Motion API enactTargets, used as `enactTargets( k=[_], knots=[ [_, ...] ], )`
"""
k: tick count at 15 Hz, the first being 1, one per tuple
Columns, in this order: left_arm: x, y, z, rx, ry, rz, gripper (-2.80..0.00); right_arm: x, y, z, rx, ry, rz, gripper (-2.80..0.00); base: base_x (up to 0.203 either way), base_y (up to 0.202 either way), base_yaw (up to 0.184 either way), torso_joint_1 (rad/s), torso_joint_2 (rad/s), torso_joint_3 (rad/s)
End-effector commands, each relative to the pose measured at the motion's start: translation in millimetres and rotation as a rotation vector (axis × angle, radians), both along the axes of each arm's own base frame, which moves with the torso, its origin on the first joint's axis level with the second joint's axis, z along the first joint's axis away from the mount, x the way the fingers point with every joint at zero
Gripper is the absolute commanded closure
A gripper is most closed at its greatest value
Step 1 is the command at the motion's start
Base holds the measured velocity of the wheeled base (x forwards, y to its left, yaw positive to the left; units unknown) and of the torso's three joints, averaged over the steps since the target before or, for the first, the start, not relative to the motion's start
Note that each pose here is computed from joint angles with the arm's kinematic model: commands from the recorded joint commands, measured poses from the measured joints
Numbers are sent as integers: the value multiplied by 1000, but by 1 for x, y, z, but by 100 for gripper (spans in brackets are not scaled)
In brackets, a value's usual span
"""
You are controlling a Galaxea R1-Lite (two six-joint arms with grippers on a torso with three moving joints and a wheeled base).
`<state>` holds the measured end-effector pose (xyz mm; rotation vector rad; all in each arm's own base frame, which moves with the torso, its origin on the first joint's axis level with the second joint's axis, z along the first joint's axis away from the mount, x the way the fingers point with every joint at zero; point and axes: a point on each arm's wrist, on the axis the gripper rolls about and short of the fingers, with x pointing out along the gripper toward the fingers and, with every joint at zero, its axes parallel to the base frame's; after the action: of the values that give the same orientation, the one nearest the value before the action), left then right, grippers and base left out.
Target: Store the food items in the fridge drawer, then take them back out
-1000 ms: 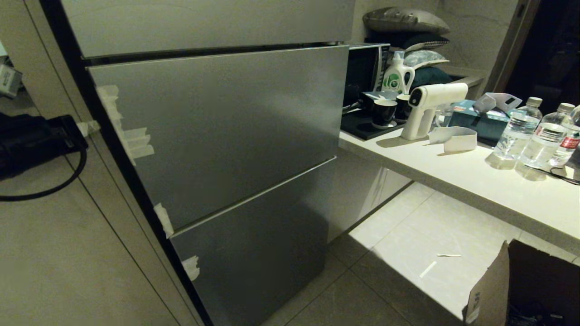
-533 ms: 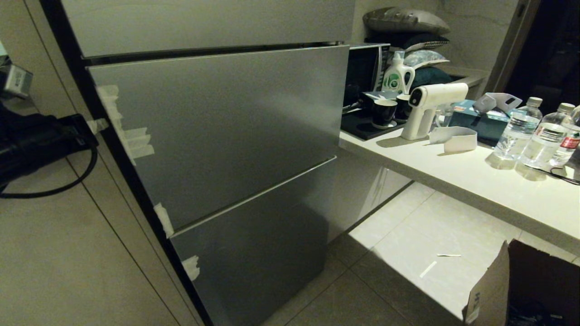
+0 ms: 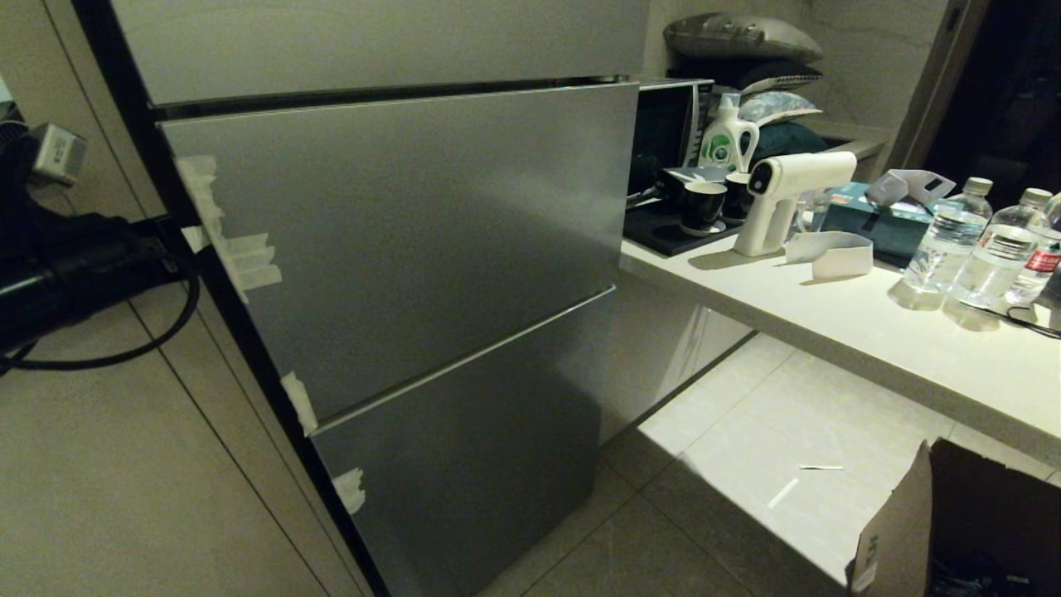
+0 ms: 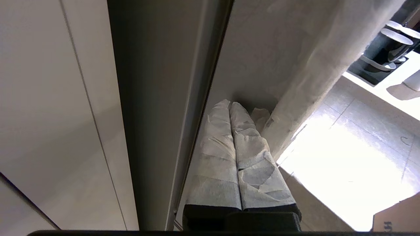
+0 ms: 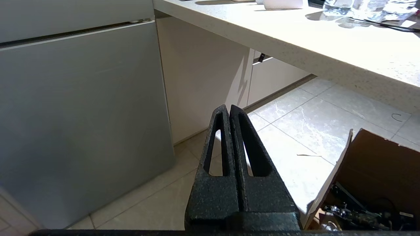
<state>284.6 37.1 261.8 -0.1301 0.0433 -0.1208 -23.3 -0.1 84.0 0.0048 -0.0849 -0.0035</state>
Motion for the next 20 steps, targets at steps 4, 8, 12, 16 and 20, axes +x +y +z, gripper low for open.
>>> enactTargets(
  k=[4,8,12,16,20],
  knots=[
    [-7,-10,-1,-3,0,-38,0,2,0,-8,0,30,0,0,0,0,0,0,0,0],
    [-10,-19,-1,-1,0,-77,0,2,0,-8,0,30,1,0,0,0,0,0,0,0],
    [-15,-20,-5,1,12,-81,0,2,0,-8,0,30,1,0,0,0,0,0,0,0],
    [-19,-24,-5,3,11,-94,0,2,0,-8,0,30,1,0,0,0,0,0,0,0],
    [-40,-41,-2,10,-7,-156,0,2,0,-8,0,30,1,0,0,0,0,0,0,0]
  ],
)
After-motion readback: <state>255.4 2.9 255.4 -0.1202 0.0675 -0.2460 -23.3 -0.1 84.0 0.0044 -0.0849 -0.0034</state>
